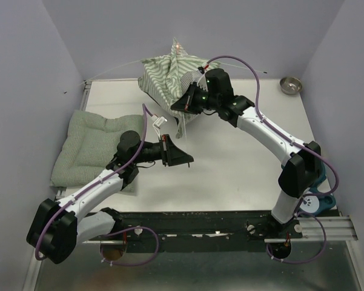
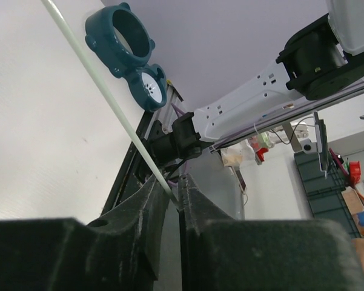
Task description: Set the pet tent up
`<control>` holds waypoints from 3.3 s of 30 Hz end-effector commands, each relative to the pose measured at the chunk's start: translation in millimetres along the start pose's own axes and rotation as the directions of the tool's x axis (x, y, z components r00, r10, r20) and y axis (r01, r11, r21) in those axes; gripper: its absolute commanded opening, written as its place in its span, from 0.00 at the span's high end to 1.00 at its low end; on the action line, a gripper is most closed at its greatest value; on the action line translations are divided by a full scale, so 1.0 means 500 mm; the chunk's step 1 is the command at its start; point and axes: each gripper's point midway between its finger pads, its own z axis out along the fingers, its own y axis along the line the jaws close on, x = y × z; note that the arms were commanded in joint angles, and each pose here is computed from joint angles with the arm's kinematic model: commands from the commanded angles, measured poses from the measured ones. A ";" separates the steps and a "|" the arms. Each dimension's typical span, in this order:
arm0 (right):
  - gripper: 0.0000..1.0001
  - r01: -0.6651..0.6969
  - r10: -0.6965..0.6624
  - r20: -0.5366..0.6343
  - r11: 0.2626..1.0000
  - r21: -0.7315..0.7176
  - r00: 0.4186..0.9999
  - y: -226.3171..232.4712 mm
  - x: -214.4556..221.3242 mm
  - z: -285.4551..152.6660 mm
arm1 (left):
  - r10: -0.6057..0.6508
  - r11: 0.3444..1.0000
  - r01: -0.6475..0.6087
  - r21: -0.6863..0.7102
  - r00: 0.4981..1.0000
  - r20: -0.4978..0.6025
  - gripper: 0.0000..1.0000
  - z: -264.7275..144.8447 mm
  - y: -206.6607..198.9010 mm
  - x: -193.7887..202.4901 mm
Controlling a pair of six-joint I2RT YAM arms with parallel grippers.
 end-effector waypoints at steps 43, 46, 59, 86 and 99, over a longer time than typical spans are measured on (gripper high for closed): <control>0.99 0.029 -0.036 -0.197 0.999 -0.034 0.980 -0.049 0.119 -0.039 | 0.228 0.973 -0.216 -0.083 0.956 0.183 1.00 0.014 0.054 -0.202; 0.99 0.048 -0.051 -0.158 0.999 -0.027 0.986 -0.042 0.095 -0.035 | 0.222 0.973 -0.209 -0.099 0.962 0.156 1.00 0.013 0.064 -0.193; 0.99 0.055 -0.056 -0.124 0.998 -0.011 0.991 -0.045 0.078 -0.028 | 0.232 0.970 -0.220 -0.105 0.965 0.123 0.67 0.006 0.063 -0.176; 0.99 0.001 -0.002 -0.042 1.000 -0.014 0.999 -0.028 0.029 0.010 | 0.036 0.999 -0.037 0.005 0.999 0.038 0.63 0.065 0.024 -0.032; 0.62 0.117 -0.124 -0.086 0.990 -0.078 0.989 -0.018 0.053 -0.014 | 0.072 0.997 -0.072 -0.007 0.987 0.146 1.00 0.056 0.003 -0.126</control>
